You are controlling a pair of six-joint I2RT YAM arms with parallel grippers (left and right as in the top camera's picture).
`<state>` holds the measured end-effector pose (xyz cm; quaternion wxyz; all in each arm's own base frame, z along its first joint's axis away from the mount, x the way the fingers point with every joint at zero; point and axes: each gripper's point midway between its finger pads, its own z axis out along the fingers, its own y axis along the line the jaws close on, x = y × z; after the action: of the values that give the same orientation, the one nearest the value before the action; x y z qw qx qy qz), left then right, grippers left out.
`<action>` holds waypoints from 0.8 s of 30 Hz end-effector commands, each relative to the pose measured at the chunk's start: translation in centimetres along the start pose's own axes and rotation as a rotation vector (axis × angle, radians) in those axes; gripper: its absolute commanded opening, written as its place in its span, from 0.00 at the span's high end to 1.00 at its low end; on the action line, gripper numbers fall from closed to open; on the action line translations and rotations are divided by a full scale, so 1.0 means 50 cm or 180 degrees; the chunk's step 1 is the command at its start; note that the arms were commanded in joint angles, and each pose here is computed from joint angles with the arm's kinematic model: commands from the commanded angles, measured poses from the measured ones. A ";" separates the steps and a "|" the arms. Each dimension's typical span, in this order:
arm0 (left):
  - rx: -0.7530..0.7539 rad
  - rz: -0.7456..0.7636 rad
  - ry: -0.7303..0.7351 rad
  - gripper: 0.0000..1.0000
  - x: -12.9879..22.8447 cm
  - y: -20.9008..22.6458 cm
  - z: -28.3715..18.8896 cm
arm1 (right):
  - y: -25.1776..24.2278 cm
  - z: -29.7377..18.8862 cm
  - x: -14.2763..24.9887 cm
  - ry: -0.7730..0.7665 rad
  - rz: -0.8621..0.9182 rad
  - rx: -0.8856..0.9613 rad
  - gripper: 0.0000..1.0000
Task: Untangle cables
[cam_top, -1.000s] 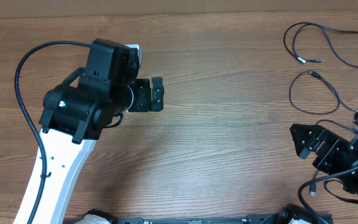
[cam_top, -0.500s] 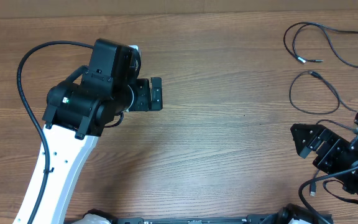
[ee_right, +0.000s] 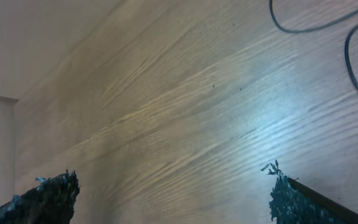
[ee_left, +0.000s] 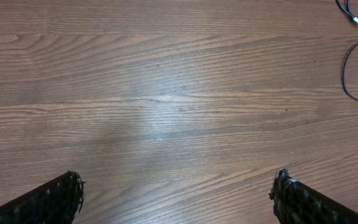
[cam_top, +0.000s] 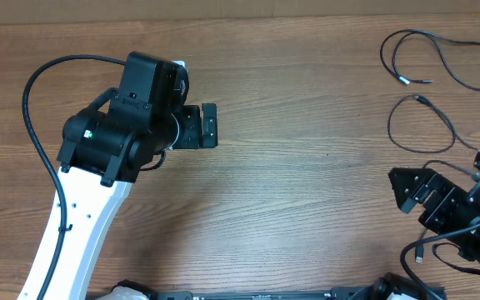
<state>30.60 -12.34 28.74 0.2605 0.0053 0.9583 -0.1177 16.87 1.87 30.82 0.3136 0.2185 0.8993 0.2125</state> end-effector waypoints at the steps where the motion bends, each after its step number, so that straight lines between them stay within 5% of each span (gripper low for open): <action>1: -0.0044 -0.0033 -0.0026 0.01 -0.006 0.006 -0.001 | 0.005 -0.008 -0.010 -0.0073 -0.0044 0.0012 0.00; 12: -0.0044 -0.0033 -0.0026 0.00 -0.006 0.006 -0.001 | 0.009 -0.013 -0.056 -0.0381 -0.0180 0.0010 0.00; 24: -0.0044 -0.0033 -0.0026 0.01 -0.006 0.006 -0.001 | 0.080 -0.020 -0.049 -0.0928 -0.1216 -0.0517 0.00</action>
<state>30.57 -12.28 28.71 0.2600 0.0048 0.9586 -0.1160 19.46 2.56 35.10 0.4807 0.0804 0.8540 0.1820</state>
